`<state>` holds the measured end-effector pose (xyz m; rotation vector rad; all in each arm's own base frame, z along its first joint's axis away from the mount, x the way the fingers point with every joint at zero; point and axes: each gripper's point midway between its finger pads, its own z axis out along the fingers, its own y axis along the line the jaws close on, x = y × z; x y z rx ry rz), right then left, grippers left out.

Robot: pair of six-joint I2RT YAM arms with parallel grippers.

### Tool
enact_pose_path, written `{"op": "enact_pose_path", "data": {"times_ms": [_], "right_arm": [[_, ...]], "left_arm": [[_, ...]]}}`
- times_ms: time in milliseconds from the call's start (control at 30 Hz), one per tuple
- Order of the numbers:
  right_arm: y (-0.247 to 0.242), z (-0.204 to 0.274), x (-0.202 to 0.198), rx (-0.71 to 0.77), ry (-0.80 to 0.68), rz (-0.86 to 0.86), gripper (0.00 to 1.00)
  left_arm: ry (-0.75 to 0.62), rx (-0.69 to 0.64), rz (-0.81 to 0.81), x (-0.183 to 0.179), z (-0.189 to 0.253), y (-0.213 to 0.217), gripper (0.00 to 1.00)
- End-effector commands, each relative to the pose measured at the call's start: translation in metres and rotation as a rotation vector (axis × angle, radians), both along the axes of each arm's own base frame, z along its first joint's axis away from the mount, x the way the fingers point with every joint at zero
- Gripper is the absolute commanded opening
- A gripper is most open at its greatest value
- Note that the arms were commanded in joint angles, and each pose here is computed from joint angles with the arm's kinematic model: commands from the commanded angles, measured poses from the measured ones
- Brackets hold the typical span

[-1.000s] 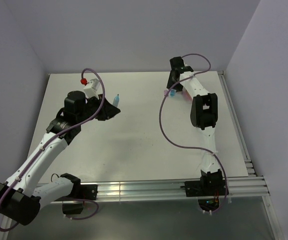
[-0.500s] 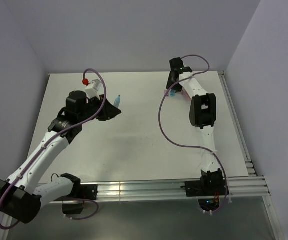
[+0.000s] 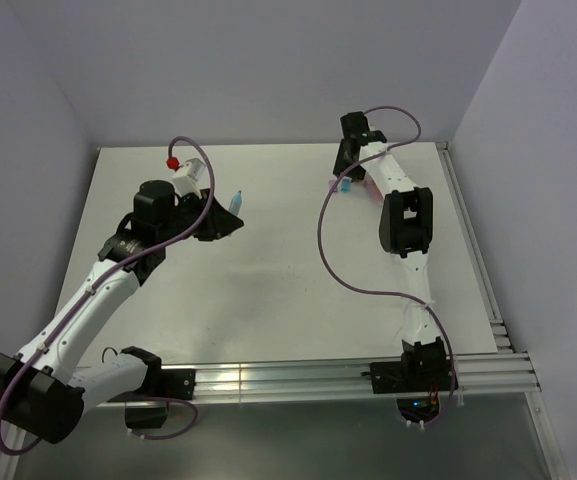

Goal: Insert the pens into the pen caps

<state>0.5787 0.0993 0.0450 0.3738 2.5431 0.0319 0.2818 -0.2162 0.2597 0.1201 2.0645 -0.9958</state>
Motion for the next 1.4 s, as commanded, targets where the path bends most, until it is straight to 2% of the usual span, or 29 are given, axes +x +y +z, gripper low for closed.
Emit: {"op": "enact_pose_path", "data": {"times_ms": [0, 300, 633, 833, 867, 900, 1033, 1367], "right_arm": [[-0.006, 0.0, 0.007, -0.006, -0.009, -0.006, 0.52], [-0.004, -0.003, 0.005, 0.005, 0.01, -0.001, 0.51], [-0.005, -0.008, 0.001, 0.008, 0.03, -0.002, 0.47], [-0.005, -0.008, 0.001, 0.013, 0.033, -0.003, 0.3], [-0.005, -0.009, 0.0, 0.012, 0.036, -0.003, 0.26], [-0.005, -0.008, 0.0, 0.014, 0.033, -0.002, 0.18], [-0.006, -0.008, -0.007, 0.013, 0.036, -0.009, 0.0], [-0.012, 0.052, -0.018, 0.022, -0.083, -0.036, 0.0]], "left_arm": [[-0.046, -0.024, -0.02, 0.004, 0.011, -0.003, 0.0], [-0.04, -0.027, -0.026, 0.003, 0.01, -0.004, 0.0], [-0.038, -0.032, -0.033, 0.001, 0.01, -0.005, 0.0], [-0.036, -0.029, -0.03, 0.001, 0.009, -0.004, 0.0], [-0.036, -0.029, -0.03, 0.001, 0.009, -0.004, 0.0], [-0.04, -0.033, -0.029, 0.002, 0.01, -0.005, 0.0], [-0.04, -0.036, -0.031, 0.001, 0.01, -0.005, 0.0], [-0.06, -0.077, -0.061, -0.002, 0.017, -0.009, 0.0]]}}
